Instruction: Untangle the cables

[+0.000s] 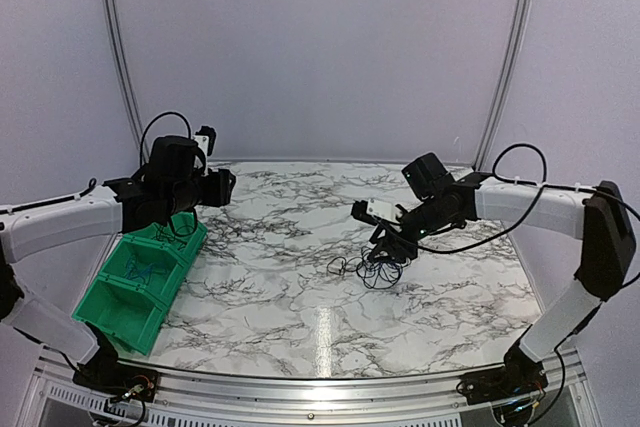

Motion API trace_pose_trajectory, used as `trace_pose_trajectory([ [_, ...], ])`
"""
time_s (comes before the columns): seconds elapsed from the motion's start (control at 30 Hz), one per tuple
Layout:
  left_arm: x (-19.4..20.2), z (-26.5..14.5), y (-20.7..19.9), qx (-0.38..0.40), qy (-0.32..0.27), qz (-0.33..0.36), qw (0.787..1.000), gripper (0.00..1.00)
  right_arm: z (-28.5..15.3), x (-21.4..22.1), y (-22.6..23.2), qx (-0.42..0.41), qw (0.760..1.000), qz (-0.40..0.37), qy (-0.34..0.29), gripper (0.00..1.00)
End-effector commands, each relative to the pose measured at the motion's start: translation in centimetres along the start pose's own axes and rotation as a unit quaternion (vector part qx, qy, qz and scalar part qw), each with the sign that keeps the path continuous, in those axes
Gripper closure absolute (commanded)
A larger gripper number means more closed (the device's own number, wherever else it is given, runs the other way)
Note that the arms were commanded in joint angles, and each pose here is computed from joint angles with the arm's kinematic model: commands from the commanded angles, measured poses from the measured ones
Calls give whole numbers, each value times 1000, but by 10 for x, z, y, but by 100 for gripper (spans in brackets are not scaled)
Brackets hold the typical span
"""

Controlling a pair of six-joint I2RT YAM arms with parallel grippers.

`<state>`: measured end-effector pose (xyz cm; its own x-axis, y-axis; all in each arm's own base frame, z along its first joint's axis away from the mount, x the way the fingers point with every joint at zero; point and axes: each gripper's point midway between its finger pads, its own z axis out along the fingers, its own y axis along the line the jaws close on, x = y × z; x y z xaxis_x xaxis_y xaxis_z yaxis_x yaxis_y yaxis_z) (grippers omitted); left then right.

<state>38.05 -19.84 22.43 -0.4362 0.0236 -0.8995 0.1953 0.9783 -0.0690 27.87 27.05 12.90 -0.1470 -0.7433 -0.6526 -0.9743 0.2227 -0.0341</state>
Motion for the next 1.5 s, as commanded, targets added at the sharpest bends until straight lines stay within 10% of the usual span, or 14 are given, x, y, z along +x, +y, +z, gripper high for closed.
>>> trace_pose_trajectory([
  [0.0, 15, 0, -30, 82, 45, 7, 996, 37, 15, -5, -3, -19, 999, 6, 28, 48],
  [0.3, 18, 1, -41, 110, 63, -5, 992, 28, 51, 17, -9, -47, 994, 48, 81, 56],
  [0.57, 17, -5, -53, 146, 63, 3, 987, 32, 49, 11, -1, -73, 993, 49, 73, 100],
  [1.13, -12, -131, -190, 422, -106, 27, 900, 34, -66, -101, 23, -72, 993, 0, -99, 100],
  [1.47, 25, -79, -249, 362, -101, -20, 926, 41, -72, -112, 27, -86, 989, 0, -124, 100],
])
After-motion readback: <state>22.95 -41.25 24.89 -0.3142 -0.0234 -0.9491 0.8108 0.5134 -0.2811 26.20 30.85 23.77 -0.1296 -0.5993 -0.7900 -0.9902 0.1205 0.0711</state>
